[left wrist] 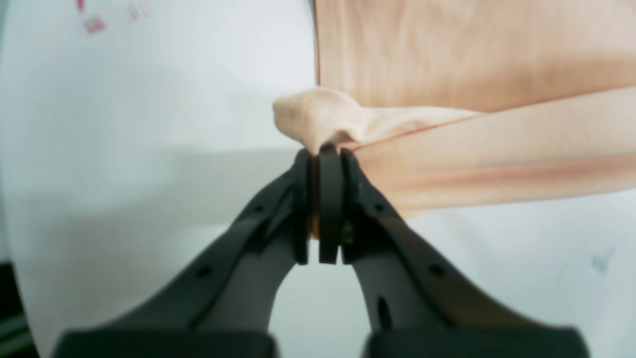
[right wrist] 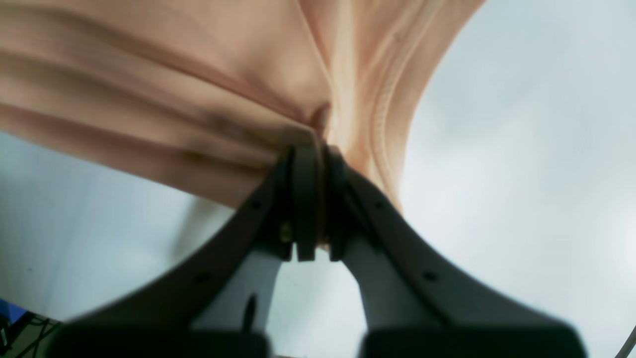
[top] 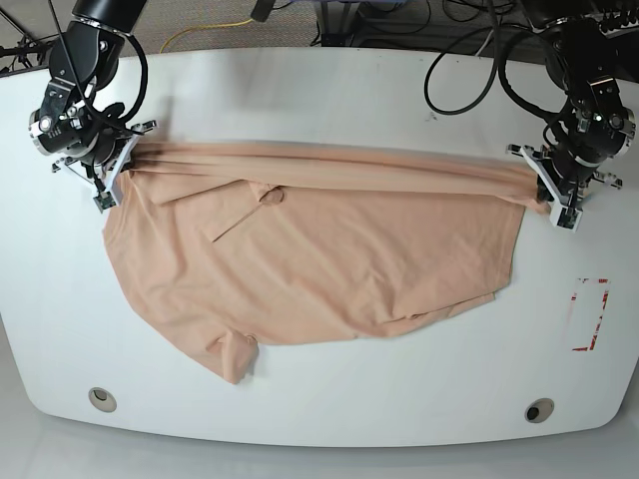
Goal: Fold the T-shirt properly
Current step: 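Lay the held hem down over the shirt with both grippers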
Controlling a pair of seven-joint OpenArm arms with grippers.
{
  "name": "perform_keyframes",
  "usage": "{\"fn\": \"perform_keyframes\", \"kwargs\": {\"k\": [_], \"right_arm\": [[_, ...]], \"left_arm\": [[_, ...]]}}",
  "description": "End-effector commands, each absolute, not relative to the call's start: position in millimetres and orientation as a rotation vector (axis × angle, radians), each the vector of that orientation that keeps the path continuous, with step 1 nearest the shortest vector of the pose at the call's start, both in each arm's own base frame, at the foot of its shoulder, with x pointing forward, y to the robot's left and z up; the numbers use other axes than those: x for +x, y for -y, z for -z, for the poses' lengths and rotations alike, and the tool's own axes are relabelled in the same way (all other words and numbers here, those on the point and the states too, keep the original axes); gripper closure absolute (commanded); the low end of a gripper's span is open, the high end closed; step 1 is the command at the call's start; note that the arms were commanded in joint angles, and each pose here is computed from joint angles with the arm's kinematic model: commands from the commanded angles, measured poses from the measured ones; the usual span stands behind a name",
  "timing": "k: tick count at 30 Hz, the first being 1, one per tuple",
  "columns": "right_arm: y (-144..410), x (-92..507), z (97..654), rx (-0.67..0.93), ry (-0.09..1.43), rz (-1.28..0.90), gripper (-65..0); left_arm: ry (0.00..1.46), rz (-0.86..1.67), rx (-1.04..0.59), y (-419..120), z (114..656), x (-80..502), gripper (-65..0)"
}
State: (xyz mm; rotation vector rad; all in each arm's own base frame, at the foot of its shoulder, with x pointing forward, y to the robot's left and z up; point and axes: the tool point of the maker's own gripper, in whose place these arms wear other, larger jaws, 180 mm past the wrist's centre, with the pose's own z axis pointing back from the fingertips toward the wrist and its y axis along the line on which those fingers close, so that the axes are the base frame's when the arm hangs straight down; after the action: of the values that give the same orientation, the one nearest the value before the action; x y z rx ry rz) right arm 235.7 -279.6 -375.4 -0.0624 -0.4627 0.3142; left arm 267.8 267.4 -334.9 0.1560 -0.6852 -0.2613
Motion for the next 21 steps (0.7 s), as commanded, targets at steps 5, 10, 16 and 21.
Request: {"fn": "perform_keyframes", "kwargs": {"k": [5,10,16,21], "right_arm": [[294,227,373,-0.114,0.439,-0.314,-0.2],[290,221,377,-0.101,0.428,-0.309,-10.5],[289,215,364,-0.117,0.479,-0.267,-31.4],[279,213,353,-0.033,0.556,-0.233,-34.6]], "left_arm": [[0.673,0.268,0.195,-277,334,259,0.0],[0.650,0.270,0.192,-277,340,251,0.0],[0.590,0.277,0.189,-278,353,230,0.0],[0.557,0.277,0.180,-277,361,218,0.0]]}}
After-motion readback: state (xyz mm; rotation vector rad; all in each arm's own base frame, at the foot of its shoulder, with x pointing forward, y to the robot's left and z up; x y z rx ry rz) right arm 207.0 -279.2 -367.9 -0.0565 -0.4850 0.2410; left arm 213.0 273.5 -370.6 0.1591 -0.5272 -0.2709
